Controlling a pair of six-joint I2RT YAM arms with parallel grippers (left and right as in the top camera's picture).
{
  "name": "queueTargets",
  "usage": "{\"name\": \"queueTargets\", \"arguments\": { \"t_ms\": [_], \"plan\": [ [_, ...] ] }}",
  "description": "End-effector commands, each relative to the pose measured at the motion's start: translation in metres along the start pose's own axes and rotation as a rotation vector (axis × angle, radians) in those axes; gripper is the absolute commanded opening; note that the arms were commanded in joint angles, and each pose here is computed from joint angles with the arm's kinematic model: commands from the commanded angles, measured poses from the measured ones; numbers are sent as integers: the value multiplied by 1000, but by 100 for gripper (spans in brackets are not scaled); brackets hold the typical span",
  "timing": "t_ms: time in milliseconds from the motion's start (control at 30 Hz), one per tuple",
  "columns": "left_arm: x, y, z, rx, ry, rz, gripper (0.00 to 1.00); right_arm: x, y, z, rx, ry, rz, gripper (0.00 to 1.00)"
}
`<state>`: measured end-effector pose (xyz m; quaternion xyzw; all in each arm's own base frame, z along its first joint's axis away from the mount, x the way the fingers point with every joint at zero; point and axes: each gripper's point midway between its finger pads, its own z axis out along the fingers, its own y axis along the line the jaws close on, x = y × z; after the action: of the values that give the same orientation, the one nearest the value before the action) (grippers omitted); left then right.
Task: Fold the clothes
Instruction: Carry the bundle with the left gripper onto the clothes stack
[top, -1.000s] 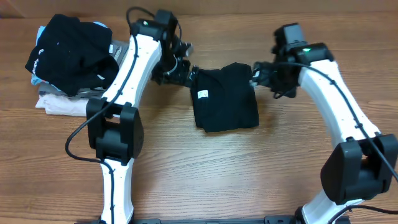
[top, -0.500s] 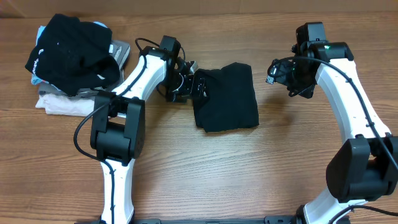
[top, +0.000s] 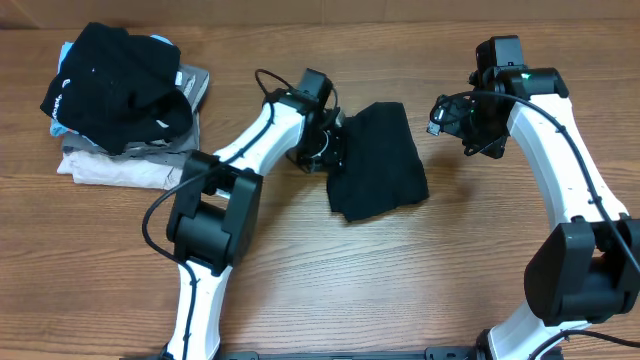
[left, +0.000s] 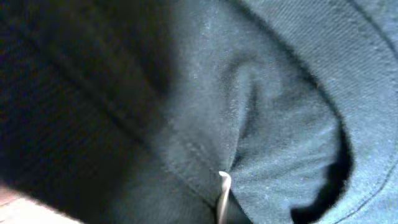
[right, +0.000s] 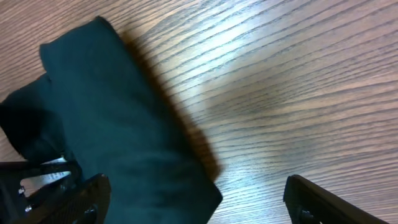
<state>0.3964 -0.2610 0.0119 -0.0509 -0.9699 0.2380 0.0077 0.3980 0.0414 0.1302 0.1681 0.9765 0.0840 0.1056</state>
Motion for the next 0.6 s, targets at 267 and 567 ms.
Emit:
{"name": "queueTargets", "arguments": {
  "t_ms": [267, 567],
  "plan": [
    [-36, 0, -66, 6, -163, 16, 4, -10, -4, -11, 26, -53, -6, 96],
    [-62, -34, -178, 71, -438, 95, 4, -11, -6, -10, 33, -56, -5, 96]
  ]
}}
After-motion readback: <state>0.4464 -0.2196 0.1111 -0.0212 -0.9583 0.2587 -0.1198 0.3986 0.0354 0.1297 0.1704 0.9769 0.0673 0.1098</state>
